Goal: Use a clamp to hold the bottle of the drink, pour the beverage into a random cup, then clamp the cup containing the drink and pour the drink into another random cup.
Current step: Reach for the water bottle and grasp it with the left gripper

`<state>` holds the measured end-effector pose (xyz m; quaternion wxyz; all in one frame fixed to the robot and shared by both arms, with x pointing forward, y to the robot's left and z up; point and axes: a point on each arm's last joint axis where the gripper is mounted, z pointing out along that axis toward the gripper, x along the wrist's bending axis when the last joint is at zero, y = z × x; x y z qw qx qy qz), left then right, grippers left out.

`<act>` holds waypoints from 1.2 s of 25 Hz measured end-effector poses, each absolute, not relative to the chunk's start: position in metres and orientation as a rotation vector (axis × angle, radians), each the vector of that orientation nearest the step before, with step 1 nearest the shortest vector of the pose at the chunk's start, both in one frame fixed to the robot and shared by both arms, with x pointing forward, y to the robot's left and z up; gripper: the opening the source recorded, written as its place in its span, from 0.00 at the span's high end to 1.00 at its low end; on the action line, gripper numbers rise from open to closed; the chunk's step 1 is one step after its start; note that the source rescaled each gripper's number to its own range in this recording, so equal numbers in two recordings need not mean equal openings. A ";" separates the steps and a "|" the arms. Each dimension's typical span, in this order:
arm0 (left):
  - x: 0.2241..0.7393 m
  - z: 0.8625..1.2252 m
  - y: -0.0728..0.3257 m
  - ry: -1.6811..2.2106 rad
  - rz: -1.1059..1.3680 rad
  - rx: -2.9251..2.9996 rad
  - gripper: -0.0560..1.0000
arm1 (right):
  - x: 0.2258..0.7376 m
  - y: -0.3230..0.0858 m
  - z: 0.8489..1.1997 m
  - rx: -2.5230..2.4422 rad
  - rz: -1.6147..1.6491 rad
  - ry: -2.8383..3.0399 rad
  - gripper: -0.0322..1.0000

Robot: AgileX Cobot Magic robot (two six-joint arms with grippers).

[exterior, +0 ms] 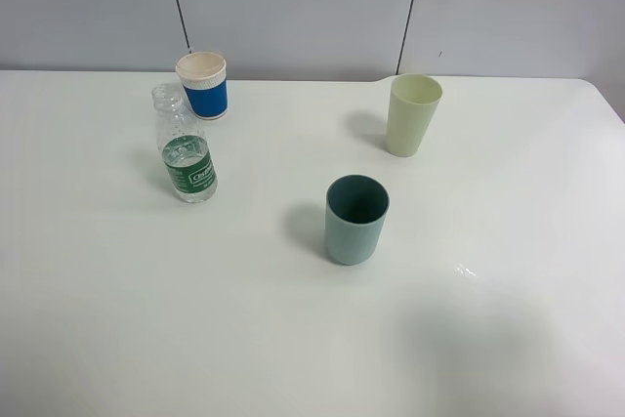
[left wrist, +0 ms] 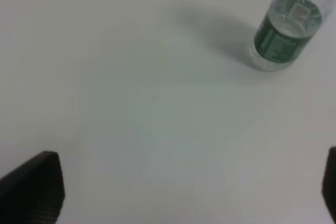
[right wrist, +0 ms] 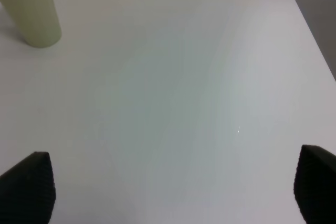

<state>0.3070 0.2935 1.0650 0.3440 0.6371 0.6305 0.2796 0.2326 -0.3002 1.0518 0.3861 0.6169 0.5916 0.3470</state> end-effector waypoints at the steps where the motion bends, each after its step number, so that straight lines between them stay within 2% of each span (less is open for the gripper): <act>1: 0.314 1.063 0.293 1.644 0.705 1.678 0.00 | 0.233 -0.300 1.052 1.571 0.884 1.506 0.24; 16: 0.383 1.018 0.272 1.610 0.345 2.087 0.00 | 0.233 -0.300 1.052 1.571 0.884 1.506 0.24; 24: 0.412 0.989 0.249 1.455 0.351 2.302 0.00 | 0.233 -0.300 1.052 1.571 0.884 1.506 0.24; 30: 0.432 0.975 0.224 1.353 0.441 2.198 0.00 | 0.233 -0.300 1.052 1.571 0.884 1.506 0.24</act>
